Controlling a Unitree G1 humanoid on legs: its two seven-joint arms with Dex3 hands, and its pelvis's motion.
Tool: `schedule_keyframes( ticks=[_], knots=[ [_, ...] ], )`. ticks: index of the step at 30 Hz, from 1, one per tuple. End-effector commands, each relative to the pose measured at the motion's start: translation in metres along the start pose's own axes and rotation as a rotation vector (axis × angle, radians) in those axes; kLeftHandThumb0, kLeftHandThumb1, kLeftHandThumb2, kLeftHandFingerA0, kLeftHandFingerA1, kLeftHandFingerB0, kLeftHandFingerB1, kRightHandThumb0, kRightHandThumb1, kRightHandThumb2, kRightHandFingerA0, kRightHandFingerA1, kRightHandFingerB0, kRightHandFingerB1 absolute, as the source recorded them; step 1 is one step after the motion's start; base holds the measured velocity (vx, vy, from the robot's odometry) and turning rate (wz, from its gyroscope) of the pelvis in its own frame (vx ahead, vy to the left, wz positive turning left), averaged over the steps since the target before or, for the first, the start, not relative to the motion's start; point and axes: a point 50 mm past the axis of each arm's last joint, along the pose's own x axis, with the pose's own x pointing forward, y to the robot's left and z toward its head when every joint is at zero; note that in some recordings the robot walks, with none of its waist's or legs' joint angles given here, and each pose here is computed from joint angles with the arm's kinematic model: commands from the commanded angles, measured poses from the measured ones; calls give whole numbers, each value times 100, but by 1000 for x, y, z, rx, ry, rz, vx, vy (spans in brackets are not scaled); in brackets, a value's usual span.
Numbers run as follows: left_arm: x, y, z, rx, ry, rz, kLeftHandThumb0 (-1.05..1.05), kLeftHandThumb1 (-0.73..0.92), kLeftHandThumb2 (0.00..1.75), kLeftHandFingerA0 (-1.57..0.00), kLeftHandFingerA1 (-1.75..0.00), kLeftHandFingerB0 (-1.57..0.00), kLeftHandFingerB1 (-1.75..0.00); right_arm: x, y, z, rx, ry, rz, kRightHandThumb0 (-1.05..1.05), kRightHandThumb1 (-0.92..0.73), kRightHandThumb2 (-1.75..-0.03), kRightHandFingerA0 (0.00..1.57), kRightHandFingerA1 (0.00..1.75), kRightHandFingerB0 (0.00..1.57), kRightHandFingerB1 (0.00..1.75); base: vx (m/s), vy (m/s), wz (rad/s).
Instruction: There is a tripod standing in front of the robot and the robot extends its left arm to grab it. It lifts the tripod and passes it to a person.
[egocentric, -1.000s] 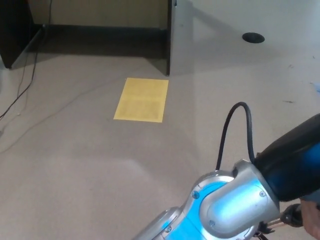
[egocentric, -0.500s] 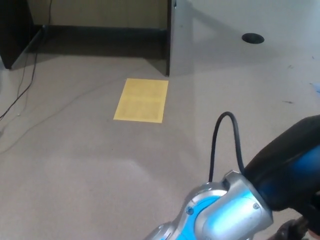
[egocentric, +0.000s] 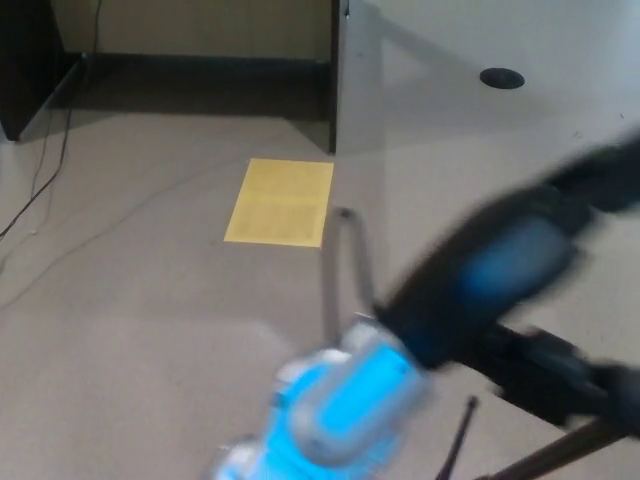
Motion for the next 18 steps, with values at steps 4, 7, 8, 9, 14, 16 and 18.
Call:
schedule_keyframes(
  ticks=[4,7,8,9,14,16,18],
  knots=[
    [-65,75,-31,-41,204,157,-64,43,54,0,0,0,0,5,-8,-5,153,63,67,-39,-69,-61,69,43,48,36,0,0,0],
    [-88,89,-36,-2,256,191,-67,43,54,0,0,0,0,3,-6,-6,156,63,70,-39,-69,-60,69,44,49,36,0,0,0],
    [-96,93,-38,3,279,203,-66,42,54,0,0,0,0,3,-6,-6,154,63,69,-38,-69,-60,69,43,49,36,0,0,0],
    [-105,97,-41,15,304,217,-68,43,54,0,0,0,0,3,-7,-6,153,64,69,-38,-69,-61,69,43,49,36,0,0,0],
    [-158,113,-64,38,474,292,-65,40,75,0,-12,0,0,6,-11,-6,155,74,67,-38,-69,-61,68,43,49,36,0,0,0],
    [-184,110,-76,34,568,312,-66,41,75,0,-13,0,0,5,-9,-7,163,76,73,-37,-69,-61,68,43,49,36,0,0,0],
    [-207,105,-85,29,650,330,-66,40,75,0,-13,0,0,4,-6,-7,174,77,80,-38,-69,-61,68,43,48,36,0,0,0]
  ],
)
